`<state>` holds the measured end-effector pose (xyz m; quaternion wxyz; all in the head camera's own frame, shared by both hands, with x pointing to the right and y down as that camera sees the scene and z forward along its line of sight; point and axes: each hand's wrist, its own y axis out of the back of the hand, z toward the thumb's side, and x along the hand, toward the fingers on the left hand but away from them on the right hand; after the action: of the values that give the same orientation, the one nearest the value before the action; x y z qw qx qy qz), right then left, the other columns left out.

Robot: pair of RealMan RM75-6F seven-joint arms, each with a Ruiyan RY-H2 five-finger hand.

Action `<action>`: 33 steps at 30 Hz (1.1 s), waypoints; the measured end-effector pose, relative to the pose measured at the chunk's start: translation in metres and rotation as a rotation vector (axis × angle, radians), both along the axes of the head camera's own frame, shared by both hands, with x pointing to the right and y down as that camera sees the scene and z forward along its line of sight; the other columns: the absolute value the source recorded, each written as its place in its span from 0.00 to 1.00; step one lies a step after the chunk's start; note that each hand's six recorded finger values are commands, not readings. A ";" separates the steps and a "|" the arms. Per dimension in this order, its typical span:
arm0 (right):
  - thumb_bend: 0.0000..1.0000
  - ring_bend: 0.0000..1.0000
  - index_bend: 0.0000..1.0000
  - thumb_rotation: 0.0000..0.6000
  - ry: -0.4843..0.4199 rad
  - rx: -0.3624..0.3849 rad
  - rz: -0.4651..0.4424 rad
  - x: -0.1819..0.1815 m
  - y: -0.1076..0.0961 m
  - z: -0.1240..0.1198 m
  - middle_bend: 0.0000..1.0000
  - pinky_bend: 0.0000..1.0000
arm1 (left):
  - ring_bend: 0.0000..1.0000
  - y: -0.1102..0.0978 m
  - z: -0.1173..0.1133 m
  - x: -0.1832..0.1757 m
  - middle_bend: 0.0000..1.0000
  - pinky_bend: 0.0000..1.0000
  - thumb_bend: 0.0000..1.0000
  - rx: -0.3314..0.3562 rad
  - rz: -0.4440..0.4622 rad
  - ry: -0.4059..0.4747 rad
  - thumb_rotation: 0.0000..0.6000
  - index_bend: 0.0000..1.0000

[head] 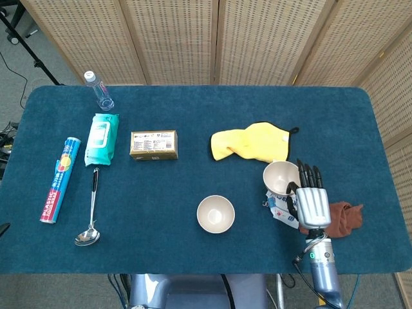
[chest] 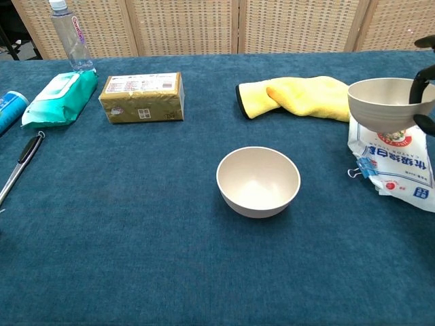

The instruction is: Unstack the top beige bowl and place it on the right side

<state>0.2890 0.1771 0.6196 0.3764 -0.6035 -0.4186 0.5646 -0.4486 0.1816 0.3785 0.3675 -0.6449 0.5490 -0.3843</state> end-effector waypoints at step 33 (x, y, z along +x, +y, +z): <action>0.47 0.00 0.57 1.00 0.062 0.000 0.104 0.065 0.012 -0.010 0.00 0.00 | 0.00 0.005 0.009 0.010 0.00 0.00 0.10 -0.024 0.014 0.002 0.54 0.00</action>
<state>0.3542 0.1888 0.6096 0.3592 -0.5632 -0.4375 0.6019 -0.4381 0.1866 0.3876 0.3618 -0.6534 0.5403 -0.3875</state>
